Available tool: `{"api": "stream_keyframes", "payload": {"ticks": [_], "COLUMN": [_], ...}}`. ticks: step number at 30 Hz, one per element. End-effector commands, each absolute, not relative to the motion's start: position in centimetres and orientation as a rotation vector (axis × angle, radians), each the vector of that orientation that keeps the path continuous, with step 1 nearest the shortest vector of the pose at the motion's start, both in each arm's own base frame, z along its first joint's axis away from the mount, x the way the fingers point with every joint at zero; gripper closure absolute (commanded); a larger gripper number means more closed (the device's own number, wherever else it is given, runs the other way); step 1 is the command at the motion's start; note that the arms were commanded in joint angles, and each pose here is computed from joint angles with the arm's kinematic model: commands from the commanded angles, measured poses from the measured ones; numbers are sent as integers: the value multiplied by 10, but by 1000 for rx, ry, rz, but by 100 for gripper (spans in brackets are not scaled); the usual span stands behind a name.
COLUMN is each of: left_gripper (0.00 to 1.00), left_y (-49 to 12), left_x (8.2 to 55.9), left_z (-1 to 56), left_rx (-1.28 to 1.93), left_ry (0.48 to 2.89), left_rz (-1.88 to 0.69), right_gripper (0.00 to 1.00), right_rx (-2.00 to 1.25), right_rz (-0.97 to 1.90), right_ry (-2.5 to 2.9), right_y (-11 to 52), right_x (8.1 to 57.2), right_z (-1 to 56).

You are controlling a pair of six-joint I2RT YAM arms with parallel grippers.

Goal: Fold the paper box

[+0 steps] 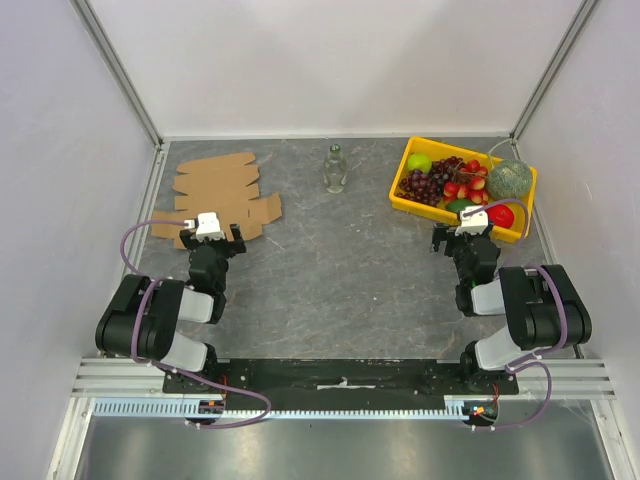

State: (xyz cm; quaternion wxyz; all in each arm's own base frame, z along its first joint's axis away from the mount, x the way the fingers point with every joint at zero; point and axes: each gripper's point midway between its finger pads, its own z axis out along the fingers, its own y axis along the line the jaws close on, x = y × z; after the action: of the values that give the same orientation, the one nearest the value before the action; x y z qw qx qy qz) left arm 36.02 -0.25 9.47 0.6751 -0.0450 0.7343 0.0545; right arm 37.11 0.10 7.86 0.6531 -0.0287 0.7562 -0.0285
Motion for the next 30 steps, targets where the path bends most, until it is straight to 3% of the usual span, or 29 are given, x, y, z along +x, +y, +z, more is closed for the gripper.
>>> {"api": "stream_keyframes", "payload": {"ticks": [1,17,22,25,30], "left_gripper": [0,0,0,0,0], "left_y": [-3,-2,17,19,7], "left_x": [365,359,350,340,327], "left_z": [112,122,152,165,168], "left_rx": [-86,-93,-239,-314,-313], "left_ry": [1595,1571,1543,1509,1495], "left_rz": [126,127,178,121,14], "right_gripper": [2,2,2,2,2], "right_rx": [-61,7,348,372,304], "right_rz": [-82,-112,-93,-123,119], "right_ry": [1658,1671,1808,1895,1884], "right_y": [-1,-11,-29,-32,6], "right_x": [379,376,376,382,393], "right_z": [95,122,147,160,166]}}
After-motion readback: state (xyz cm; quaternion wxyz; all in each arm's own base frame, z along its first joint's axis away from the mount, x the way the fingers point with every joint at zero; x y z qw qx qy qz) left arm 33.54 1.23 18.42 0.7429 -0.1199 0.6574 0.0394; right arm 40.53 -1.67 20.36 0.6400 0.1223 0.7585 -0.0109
